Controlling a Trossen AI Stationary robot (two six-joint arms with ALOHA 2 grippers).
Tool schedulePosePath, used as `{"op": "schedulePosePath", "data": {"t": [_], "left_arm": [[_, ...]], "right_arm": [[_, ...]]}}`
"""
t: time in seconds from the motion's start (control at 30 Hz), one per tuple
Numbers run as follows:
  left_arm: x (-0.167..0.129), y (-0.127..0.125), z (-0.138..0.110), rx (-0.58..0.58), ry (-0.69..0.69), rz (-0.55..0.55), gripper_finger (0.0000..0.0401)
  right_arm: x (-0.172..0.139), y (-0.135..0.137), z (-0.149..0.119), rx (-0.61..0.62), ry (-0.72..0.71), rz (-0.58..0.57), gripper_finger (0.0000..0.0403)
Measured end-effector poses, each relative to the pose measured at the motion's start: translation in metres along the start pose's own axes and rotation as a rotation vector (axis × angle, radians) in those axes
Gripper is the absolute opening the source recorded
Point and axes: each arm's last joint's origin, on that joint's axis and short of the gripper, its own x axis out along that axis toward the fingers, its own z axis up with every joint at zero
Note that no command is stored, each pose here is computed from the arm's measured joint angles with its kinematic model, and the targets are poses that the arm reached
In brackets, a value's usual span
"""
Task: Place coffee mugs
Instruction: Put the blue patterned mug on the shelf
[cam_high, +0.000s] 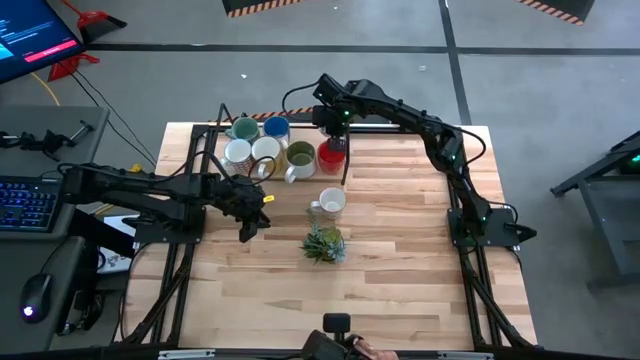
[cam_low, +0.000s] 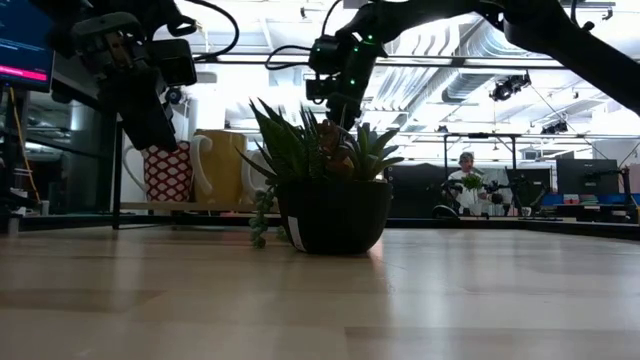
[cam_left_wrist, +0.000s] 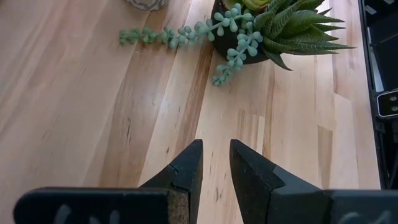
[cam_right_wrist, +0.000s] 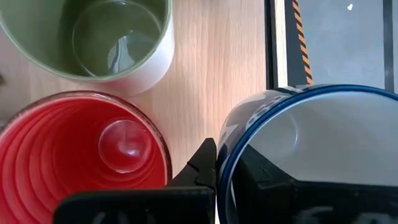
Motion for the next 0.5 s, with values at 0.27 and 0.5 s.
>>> {"op": "schedulePosePath", "data": {"t": [0.27, 0.5], "left_arm": [[0.0000, 0.0000, 0.0000, 0.000, 0.000, 0.001, 0.0071], [0.0000, 0.0002, 0.0001, 0.000, -0.002, 0.006, 0.0071]], "right_arm": [[0.0026, 0.0017, -0.0009, 0.000, 0.005, 0.033, 0.0000], [0.0066, 0.0022, -0.0015, 0.000, 0.016, 0.044, 0.0000]]}}
